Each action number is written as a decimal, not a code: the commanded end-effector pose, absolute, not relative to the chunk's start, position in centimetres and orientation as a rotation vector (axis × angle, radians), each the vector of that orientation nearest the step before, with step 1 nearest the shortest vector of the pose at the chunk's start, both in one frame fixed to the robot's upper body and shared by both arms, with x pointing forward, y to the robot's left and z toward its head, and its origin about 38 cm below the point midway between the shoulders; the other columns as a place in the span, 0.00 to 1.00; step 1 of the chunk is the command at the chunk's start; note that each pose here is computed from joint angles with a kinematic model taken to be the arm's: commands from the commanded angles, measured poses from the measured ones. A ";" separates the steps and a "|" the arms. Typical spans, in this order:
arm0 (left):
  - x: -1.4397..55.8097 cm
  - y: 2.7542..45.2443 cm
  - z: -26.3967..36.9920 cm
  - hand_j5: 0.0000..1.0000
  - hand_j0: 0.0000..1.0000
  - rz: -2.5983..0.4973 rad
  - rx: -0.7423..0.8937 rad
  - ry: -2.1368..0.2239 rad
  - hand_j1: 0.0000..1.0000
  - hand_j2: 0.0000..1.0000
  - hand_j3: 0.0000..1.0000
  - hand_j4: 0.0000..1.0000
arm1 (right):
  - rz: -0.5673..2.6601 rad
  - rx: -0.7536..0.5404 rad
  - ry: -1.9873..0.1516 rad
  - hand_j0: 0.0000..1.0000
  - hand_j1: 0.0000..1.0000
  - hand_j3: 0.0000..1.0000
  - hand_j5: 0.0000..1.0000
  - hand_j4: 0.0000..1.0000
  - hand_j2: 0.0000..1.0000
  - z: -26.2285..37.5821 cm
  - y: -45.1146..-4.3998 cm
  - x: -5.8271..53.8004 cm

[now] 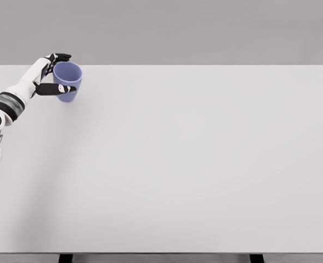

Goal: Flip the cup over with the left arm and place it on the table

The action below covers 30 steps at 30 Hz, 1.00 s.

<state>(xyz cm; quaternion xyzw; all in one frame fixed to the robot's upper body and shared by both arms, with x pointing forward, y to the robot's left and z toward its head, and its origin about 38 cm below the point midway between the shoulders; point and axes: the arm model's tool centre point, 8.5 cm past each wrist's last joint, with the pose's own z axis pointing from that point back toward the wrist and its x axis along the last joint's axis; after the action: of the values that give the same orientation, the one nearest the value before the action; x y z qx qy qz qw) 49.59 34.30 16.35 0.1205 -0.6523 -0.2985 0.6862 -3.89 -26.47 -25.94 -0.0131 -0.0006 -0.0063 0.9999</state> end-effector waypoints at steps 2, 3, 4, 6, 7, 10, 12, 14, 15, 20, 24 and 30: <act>49.6 34.3 16.4 0.81 0.81 -0.658 0.265 -1.468 0.81 0.81 0.81 0.81 | -0.013 -0.026 -0.001 1.00 1.00 1.00 1.00 1.00 1.00 -25.9 -26.5 -3.9; 49.6 33.9 16.3 0.81 0.81 -0.656 0.256 -1.468 0.81 0.81 0.81 0.81 | -0.013 -0.026 -0.001 1.00 1.00 1.00 1.00 1.00 1.00 -25.9 -26.5 -3.9; 49.6 33.9 16.0 0.81 0.81 -0.654 0.252 -1.466 0.81 0.81 0.81 0.81 | -0.013 -0.026 -0.001 1.00 1.00 1.00 1.00 1.00 1.00 -25.9 -26.5 -3.9; 49.5 33.9 16.0 0.82 0.82 -0.650 0.251 -1.465 0.82 0.82 0.82 0.82 | -0.013 -0.026 -0.001 1.00 1.00 1.00 1.00 1.00 1.00 -25.9 -26.5 -3.9; 49.4 34.0 15.7 0.82 0.82 -0.651 0.252 -1.459 0.82 0.82 0.82 0.82 | -0.013 -0.026 -0.001 1.00 1.00 1.00 1.00 1.00 1.00 -25.9 -26.5 -3.9; 49.2 34.1 15.2 0.83 0.83 -0.650 0.250 -1.449 0.83 0.83 0.83 0.83 | -0.013 -0.026 -0.001 1.00 1.00 1.00 1.00 1.00 1.00 -25.9 -26.5 -3.9; 49.2 34.1 15.2 0.84 0.84 -0.650 0.251 -1.449 0.84 0.84 0.84 0.84 | -0.013 -0.026 -0.001 1.00 1.00 1.00 1.00 1.00 1.00 -25.9 -26.5 -3.9; 49.1 34.1 15.1 0.85 0.85 -0.651 0.249 -1.447 0.85 0.85 0.85 0.85 | -0.013 -0.026 -0.001 1.00 1.00 1.00 1.00 1.00 1.00 -25.9 -26.5 -3.9; 49.1 34.1 15.1 0.87 0.87 -0.649 0.250 -1.448 0.87 0.87 0.87 0.87 | -0.013 -0.026 -0.001 1.00 1.00 1.00 1.00 1.00 1.00 -25.9 -26.5 -3.9; 49.0 34.1 15.0 1.00 1.00 -0.653 0.251 -1.445 1.00 1.00 1.00 1.00 | -0.013 -0.026 -0.001 1.00 1.00 1.00 1.00 1.00 1.00 -25.9 -26.5 -3.9; 49.0 34.1 15.1 1.00 1.00 -0.653 0.251 -1.446 1.00 1.00 1.00 1.00 | -0.013 -0.026 -0.001 1.00 1.00 1.00 1.00 1.00 1.00 -25.9 -26.5 -3.9; 49.0 34.2 15.2 1.00 1.00 -0.657 0.257 -1.447 1.00 1.00 1.00 1.00 | -0.013 -0.026 -0.001 1.00 1.00 1.00 1.00 1.00 1.00 -25.9 -26.5 -3.9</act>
<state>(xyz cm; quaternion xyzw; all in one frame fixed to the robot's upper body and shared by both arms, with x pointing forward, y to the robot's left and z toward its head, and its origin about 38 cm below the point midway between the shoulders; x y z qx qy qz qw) 49.02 34.17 15.17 0.1150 -0.6473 -0.2946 0.6935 -3.89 -26.47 -25.94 -0.0131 -0.0006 -0.0063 0.9999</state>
